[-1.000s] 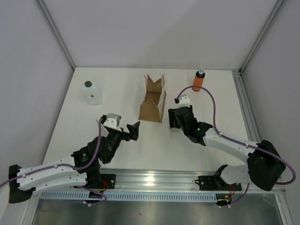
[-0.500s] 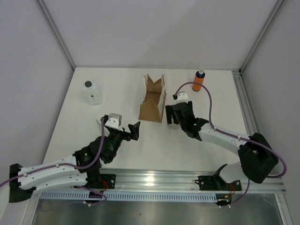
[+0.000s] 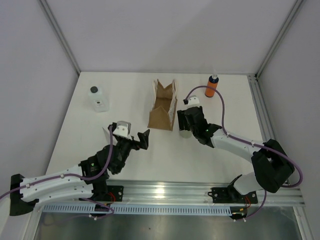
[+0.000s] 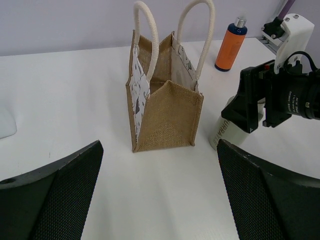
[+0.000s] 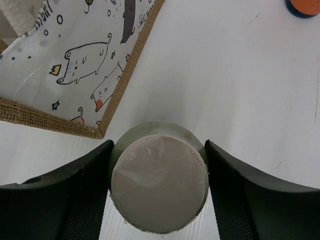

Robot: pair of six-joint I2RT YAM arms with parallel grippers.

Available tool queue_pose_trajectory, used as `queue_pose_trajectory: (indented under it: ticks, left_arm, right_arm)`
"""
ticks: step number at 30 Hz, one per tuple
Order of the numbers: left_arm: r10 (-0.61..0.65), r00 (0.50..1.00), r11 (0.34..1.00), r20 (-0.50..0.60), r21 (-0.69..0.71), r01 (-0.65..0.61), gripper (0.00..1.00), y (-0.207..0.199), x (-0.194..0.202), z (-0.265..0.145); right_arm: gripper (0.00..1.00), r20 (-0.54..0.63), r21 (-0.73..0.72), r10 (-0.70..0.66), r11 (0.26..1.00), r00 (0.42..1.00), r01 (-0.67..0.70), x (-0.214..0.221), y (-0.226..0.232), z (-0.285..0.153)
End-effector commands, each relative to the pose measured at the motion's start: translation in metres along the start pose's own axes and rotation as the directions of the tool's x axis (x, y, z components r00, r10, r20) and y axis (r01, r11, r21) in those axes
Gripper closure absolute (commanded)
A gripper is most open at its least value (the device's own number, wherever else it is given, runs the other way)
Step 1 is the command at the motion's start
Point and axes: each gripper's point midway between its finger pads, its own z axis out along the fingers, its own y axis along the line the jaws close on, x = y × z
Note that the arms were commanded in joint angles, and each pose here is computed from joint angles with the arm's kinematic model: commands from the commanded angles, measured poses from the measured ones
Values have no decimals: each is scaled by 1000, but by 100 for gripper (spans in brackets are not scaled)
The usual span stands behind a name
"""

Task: Place the personal care products into the canvas bag

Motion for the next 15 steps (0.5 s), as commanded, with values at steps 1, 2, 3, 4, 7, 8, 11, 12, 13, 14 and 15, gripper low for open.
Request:
queue_pose_trajectory:
  ticks: [1,2,3,4,7,8,11,12,13,14,15]
  left_arm:
    - [-21,999,1000,34,-22,22,1,4,-10,0]
    - [-25,999,999,38,-23,26,1,5,-11,-1]
    - [-23,999,999,36,-23,24,1,4,-10,-1]
    - [-28,999,999,40,-27,29,1,5,-11,-1]
    - [-25,999,999,41,-41,27,1,8,-10,-1]
    - [-27,999,999,41,-44,28,1,8,-10,-1]
    - [-27,999,998,41,-53,29,1,10,-10,-1]
    - [-32,999,998,44,-54,34,1,11,-11,-1]
    - [-33,998,998,46,-56,36,1,11,-11,-2]
    - [-34,998,998,44,-59,36,1,12,-10,-2]
    - [-36,998,997,46,-60,39,1,12,-11,-2]
  right_arm:
    - [88,88,-30,40,999,995,-38,-37,8,-19]
    - [100,75,-20,27,999,997,-26,-35,6,-24]
    - [100,108,-36,36,999,993,-32,-50,10,-35]
    - [100,129,-34,37,999,991,-33,-59,10,-42]
    - [100,200,-69,32,997,979,-18,-98,19,-71]
    - [100,211,-76,25,997,977,-9,-106,22,-79]
    - [100,283,-119,36,993,958,-2,-144,30,-107]
    - [100,302,-135,42,991,952,-1,-154,32,-113]
    - [100,341,-174,58,985,938,2,-172,38,-126]
    - [100,362,-196,68,981,930,5,-182,41,-132]
    - [100,380,-218,77,976,922,8,-190,45,-138]
